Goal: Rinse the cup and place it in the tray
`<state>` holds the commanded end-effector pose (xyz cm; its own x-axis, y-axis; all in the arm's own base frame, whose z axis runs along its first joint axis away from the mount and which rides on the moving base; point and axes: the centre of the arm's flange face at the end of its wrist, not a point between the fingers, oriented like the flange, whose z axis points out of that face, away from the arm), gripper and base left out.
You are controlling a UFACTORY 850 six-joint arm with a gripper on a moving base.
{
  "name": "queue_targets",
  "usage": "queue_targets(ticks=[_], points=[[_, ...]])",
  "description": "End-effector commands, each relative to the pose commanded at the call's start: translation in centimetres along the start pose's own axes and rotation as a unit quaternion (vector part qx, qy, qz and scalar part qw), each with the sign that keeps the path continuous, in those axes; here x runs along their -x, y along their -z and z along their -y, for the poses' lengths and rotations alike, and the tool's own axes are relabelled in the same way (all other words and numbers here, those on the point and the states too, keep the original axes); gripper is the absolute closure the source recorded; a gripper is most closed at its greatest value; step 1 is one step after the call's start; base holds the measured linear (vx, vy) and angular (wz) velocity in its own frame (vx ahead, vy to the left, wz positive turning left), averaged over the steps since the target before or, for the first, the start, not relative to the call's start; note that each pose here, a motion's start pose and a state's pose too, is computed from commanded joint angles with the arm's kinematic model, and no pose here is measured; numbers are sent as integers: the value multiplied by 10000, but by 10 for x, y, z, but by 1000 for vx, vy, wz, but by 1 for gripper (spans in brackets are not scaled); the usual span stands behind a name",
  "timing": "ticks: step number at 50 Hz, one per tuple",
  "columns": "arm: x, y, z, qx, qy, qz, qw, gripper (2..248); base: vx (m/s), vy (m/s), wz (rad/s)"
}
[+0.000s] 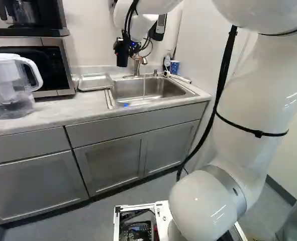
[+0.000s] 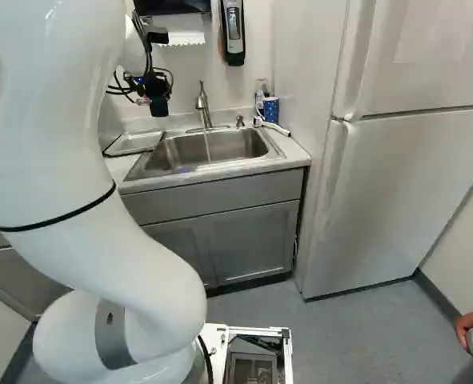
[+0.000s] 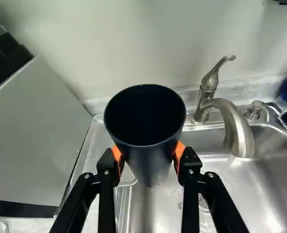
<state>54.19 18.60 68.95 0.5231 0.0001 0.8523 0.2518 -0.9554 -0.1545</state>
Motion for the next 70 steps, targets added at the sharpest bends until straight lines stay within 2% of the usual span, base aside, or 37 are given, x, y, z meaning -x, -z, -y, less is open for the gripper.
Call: queue_targets(ticks=[11, 37, 49, 70], points=[[-2, -5, 7, -49, 28, -5, 10000, 129, 0, 0, 0], [-9, -21, 46, -349, 177, -292, 9988, 129, 0, 0, 0], [-6, -36, 64, -476, 237, -423, 9977, 129, 0, 0, 0], [8, -51, 62, -461, 340, -511, 9970, 129, 0, 0, 0]])
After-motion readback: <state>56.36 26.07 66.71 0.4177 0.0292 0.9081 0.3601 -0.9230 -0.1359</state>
